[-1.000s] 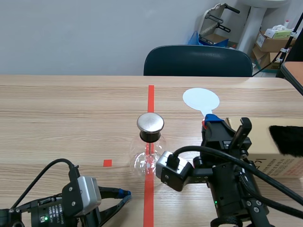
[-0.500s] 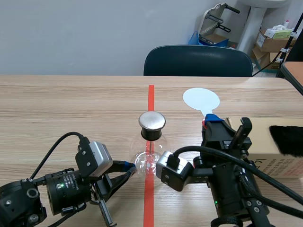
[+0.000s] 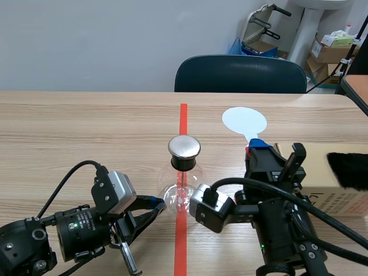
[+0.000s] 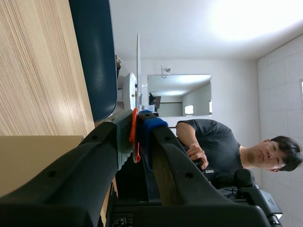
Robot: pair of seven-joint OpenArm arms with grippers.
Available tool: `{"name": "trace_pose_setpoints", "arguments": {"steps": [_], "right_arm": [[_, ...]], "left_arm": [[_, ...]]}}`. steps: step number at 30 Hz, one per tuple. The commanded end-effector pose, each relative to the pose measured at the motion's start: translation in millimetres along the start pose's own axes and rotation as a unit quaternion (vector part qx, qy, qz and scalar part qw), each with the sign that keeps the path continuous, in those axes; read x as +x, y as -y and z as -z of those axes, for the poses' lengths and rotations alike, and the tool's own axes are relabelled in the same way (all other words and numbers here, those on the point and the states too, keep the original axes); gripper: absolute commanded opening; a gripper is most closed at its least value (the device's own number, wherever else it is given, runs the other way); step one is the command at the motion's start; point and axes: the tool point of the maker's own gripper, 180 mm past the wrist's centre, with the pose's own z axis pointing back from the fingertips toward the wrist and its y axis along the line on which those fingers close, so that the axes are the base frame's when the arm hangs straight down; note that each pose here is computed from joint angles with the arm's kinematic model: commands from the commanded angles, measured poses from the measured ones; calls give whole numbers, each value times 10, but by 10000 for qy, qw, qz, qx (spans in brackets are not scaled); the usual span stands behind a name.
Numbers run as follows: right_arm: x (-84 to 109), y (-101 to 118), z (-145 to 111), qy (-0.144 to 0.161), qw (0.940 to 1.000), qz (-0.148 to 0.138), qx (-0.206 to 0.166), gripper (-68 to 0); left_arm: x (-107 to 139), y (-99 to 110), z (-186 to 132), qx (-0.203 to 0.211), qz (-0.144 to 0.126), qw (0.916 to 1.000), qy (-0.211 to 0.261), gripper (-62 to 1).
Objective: Do the electroscope experiment
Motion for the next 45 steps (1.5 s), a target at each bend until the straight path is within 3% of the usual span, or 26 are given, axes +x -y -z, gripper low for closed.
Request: {"name": "trace_pose_setpoints", "arguments": {"steps": [1,19,45], "right_arm": [[-18,125,59,9,9998,-12,-223,-667],[-18,125,59,8,9998,-10,-223,-667],[-30,125,59,-26,9997,-10,-223,-667]], "left_arm": [[113,-114,31,88,113,9998,149,-569],[-54,-144,-84,77,68,9999,-78,-569],[-69,-158,-112,70,75,9999,-90,-569]]}}
